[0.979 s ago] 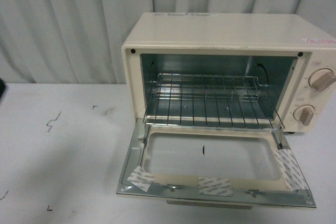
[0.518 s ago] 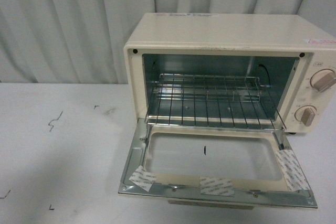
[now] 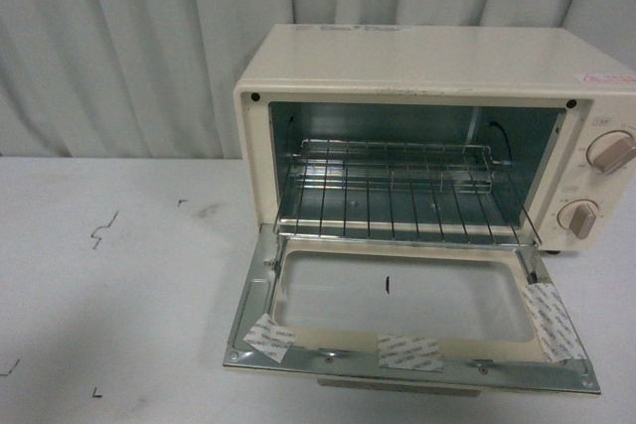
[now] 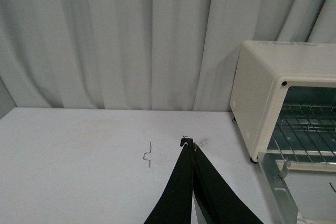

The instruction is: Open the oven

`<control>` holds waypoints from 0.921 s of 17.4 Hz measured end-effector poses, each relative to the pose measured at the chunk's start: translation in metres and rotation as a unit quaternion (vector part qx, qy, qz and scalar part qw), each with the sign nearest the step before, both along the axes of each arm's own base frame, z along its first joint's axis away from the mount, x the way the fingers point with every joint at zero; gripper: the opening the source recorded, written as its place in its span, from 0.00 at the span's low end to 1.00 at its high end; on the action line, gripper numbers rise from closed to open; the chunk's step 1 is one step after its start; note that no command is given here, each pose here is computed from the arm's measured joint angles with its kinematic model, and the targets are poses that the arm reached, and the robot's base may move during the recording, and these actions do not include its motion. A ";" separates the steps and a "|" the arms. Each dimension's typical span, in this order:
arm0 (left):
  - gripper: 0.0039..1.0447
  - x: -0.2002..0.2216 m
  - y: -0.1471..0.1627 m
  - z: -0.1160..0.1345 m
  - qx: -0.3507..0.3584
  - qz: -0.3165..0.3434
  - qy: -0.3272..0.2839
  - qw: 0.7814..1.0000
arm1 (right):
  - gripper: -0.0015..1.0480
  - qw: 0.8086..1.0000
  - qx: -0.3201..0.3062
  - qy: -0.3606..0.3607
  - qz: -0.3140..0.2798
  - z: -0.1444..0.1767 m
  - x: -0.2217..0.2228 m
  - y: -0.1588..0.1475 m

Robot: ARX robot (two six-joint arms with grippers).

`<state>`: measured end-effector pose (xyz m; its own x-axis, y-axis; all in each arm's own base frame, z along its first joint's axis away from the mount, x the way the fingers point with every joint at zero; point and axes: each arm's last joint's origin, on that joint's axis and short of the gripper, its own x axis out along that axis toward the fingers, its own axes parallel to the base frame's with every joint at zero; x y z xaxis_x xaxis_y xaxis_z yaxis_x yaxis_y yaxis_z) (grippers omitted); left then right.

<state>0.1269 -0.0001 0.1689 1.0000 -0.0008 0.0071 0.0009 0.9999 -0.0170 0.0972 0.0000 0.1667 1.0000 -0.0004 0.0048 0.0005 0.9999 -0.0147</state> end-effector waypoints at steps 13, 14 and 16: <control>0.01 -0.021 0.000 -0.001 0.000 0.000 0.006 1.000 | 0.94 1.000 0.000 0.000 0.000 0.000 0.000 0.000; 0.01 -0.027 0.000 -0.006 0.000 -0.001 0.026 1.000 | 0.94 1.000 0.000 0.000 0.000 0.000 0.000 0.000; 0.01 -0.030 0.000 -0.002 0.000 0.000 0.001 1.000 | 0.94 1.000 0.000 0.001 0.000 0.000 0.000 0.000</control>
<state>0.0974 -0.0001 0.1666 1.0000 -0.0008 0.0059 0.0009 0.9999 -0.0170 0.0972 0.0000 0.1666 1.0000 -0.0008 0.0036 0.0008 0.9999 -0.0147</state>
